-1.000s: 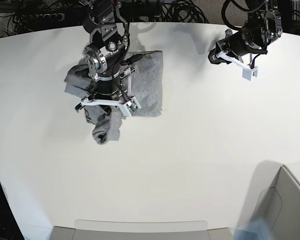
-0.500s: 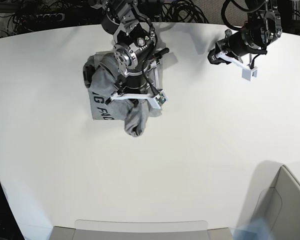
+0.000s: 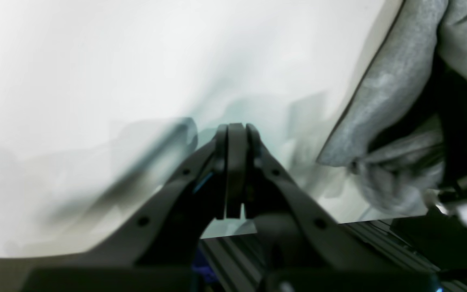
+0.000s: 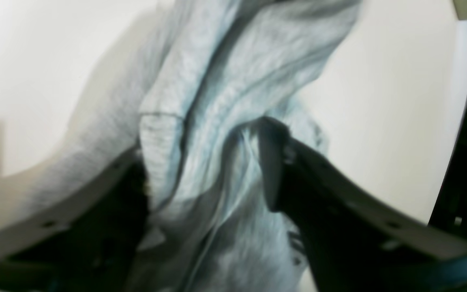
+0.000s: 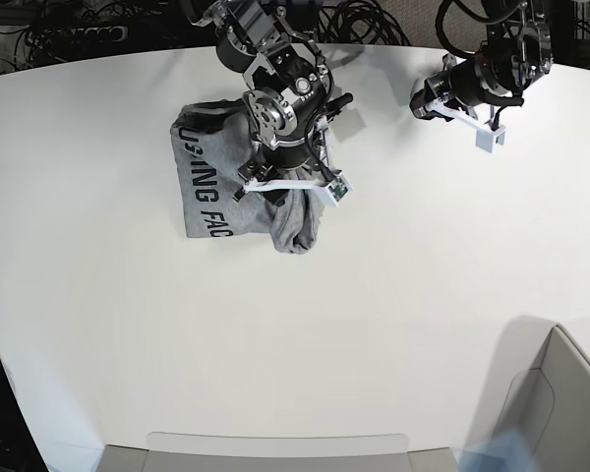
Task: Fold the T-shirt properly
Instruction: 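Grasp the shirt bundle with the right gripper and flip it over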
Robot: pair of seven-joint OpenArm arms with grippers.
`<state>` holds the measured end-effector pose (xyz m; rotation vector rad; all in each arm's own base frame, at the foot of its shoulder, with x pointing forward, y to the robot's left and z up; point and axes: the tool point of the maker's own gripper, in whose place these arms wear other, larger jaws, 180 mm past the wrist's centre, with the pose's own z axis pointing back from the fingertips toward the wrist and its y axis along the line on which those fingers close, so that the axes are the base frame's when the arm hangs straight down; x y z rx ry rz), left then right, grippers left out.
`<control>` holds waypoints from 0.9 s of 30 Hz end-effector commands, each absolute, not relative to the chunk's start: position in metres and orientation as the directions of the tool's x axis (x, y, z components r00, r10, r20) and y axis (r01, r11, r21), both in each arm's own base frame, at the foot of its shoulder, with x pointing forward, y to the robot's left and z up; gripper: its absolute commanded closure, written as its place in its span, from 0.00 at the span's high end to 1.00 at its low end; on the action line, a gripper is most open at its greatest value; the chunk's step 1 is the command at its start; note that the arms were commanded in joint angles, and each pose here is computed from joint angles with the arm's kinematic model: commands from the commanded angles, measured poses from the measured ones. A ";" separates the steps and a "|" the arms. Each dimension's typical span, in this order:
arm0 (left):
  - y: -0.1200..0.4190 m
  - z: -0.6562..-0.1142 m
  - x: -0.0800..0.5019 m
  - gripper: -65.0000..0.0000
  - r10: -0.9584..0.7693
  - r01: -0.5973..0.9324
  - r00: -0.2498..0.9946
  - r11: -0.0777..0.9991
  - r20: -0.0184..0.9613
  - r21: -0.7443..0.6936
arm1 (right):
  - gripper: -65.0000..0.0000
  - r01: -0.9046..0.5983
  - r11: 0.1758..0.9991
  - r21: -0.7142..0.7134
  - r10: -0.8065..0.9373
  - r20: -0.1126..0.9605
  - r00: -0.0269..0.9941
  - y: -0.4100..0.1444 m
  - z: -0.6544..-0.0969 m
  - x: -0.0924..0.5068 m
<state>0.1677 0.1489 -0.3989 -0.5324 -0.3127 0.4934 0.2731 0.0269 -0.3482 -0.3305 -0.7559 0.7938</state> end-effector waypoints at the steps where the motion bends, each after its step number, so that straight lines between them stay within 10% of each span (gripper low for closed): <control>1: 0.148 -0.392 0.172 0.00 0.520 -0.348 0.836 0.747 0.173 -0.566 | 0.49 -0.502 0.689 -0.523 0.722 0.558 0.409 0.043 -0.324 0.278; 19: 0.148 -0.392 0.173 0.00 0.523 -0.350 0.834 0.745 0.174 -0.568 | 0.48 -0.377 0.824 -0.424 0.562 0.699 0.442 0.007 -0.280 0.276; 27: 0.141 -0.375 0.180 0.00 0.506 -0.300 0.834 0.750 0.220 -0.589 | 0.07 -0.479 0.816 -0.323 0.560 0.647 0.517 -0.002 -0.323 0.268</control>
